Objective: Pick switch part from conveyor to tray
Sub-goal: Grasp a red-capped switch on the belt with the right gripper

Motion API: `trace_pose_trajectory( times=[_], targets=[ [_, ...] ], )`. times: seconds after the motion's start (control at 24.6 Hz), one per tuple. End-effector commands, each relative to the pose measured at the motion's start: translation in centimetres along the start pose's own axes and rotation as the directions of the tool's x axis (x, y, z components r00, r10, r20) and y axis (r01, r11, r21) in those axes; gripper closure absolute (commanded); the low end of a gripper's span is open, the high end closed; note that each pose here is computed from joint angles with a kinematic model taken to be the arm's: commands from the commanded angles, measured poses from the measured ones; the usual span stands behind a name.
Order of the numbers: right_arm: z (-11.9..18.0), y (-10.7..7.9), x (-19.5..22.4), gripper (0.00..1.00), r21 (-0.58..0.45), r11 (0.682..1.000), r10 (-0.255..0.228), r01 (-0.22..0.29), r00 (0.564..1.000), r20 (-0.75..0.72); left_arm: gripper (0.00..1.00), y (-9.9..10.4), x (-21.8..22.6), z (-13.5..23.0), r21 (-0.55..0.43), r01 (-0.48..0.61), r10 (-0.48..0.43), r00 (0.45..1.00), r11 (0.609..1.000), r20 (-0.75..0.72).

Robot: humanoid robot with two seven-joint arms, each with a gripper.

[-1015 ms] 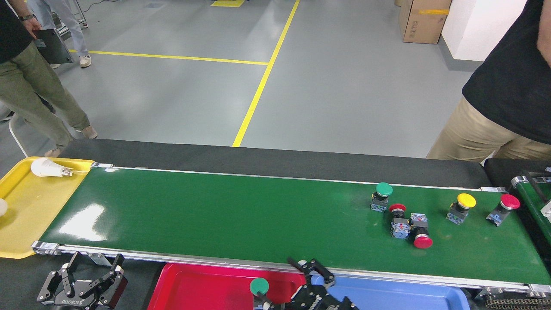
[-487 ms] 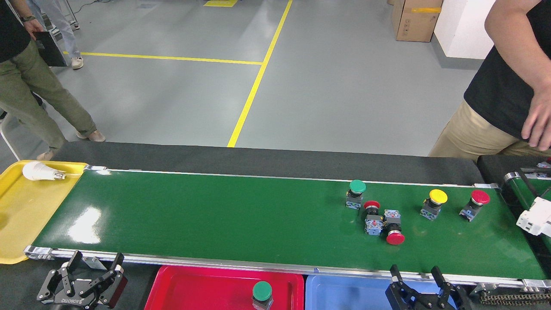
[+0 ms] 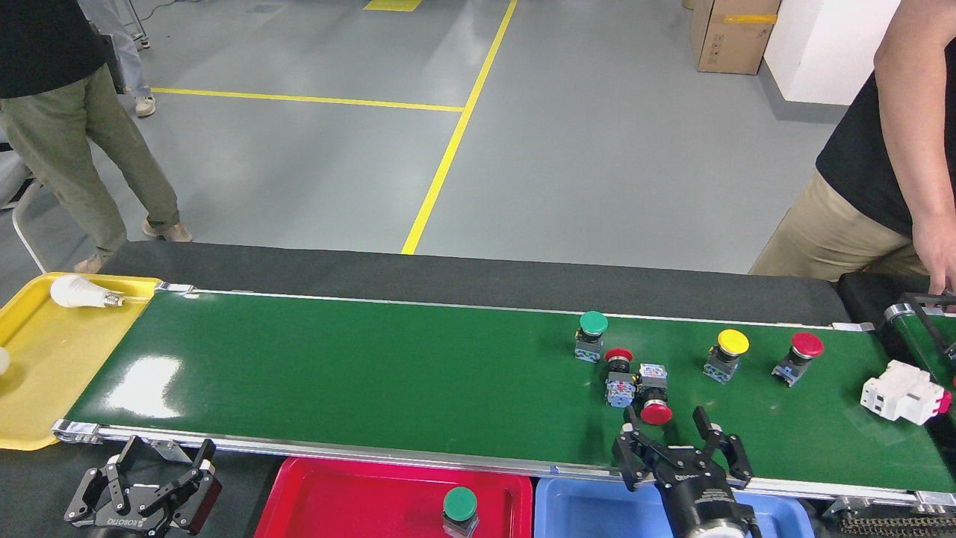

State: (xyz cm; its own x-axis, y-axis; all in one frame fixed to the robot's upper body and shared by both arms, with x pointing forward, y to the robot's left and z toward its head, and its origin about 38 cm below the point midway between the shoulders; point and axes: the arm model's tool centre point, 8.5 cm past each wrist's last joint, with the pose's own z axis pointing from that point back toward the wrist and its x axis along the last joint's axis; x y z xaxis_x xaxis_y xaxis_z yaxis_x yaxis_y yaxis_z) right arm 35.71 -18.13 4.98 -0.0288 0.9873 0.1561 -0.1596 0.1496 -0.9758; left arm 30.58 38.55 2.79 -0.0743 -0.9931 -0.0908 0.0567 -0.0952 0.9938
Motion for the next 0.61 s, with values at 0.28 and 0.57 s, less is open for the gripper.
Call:
trace_pose_trajectory(
  times=[0.28, 0.57],
  targets=[
    [-3.7, 0.2, 3.0, 0.0, 0.032, 0.997, 0.064, -0.066, 0.997, 0.049, 0.0, 0.9, -0.5, -0.5, 0.026, 0.016, -0.016, 1.0, 1.0, -0.003],
    [-5.9, 0.2, 6.4, 0.0, 0.04, 0.993, 0.107, -0.113, 0.986, 0.128, 0.0, 0.9, -0.5, -0.5, 0.026, 0.015, -0.015, 1.0, 1.0, -0.003]
  ],
)
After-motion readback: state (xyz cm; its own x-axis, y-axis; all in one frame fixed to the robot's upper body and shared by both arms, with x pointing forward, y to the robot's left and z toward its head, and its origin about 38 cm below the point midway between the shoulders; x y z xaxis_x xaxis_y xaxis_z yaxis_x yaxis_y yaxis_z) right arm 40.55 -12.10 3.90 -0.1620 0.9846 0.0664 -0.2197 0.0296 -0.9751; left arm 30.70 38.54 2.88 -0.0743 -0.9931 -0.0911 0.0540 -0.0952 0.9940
